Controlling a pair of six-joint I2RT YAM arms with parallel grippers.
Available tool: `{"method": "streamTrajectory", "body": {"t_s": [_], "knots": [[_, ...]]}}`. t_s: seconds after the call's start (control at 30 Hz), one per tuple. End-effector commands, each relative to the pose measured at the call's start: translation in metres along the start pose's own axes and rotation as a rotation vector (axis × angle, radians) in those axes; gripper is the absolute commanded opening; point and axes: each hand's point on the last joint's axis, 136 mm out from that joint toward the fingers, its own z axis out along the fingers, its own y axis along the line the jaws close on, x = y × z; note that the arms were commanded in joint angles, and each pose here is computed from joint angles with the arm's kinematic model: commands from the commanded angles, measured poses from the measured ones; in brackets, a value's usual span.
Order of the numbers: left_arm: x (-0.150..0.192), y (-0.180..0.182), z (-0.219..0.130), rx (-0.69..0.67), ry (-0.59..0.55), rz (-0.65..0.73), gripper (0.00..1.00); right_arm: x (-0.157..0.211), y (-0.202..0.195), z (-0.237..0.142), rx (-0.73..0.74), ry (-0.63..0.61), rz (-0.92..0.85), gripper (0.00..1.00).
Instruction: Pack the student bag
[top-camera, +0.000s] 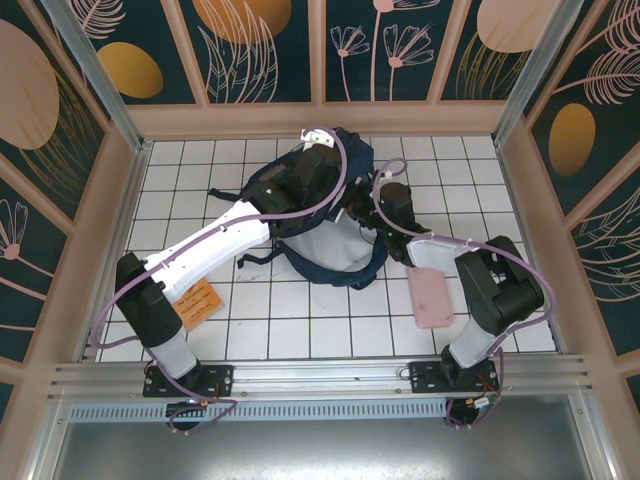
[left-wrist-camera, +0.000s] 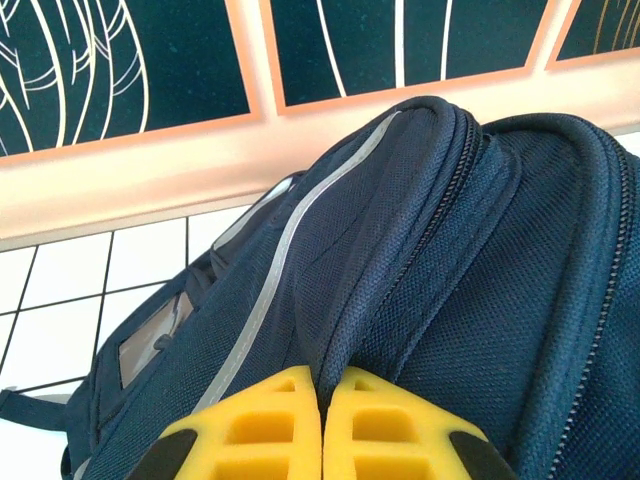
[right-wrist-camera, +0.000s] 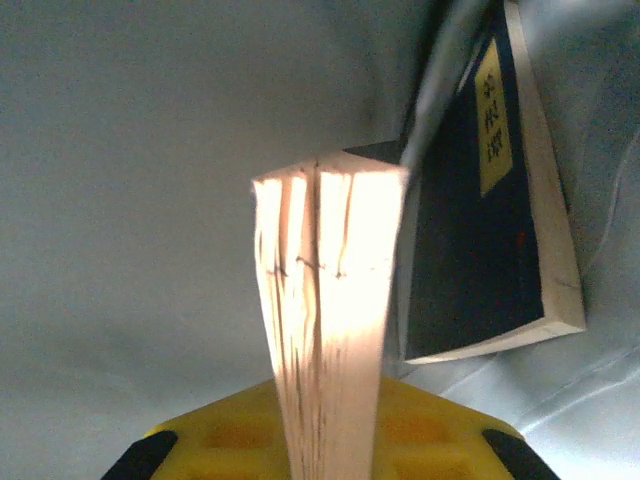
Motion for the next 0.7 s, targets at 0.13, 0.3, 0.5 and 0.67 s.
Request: {"method": "streamTrajectory", "body": {"t_s": [0.13, 0.3, 0.5, 0.67], "knots": [[-0.067, 0.011, -0.033, 0.019, -0.211, -0.178, 0.00, -0.028, 0.041, -0.017, -0.096, -0.155, -0.022, 0.16], [-0.072, 0.014, -0.036, 0.012, -0.228, -0.198, 0.00, -0.035, 0.017, 0.012, 0.008, -0.220, 0.039, 0.16], [-0.075, 0.022, -0.040, -0.018, -0.243, -0.216, 0.00, -0.025, -0.008, 0.054, 0.136, -0.299, 0.133, 0.18], [-0.073, 0.024, -0.039, -0.034, -0.242, -0.223, 0.00, -0.018, -0.017, 0.085, 0.167, -0.305, 0.131, 0.39]]}}
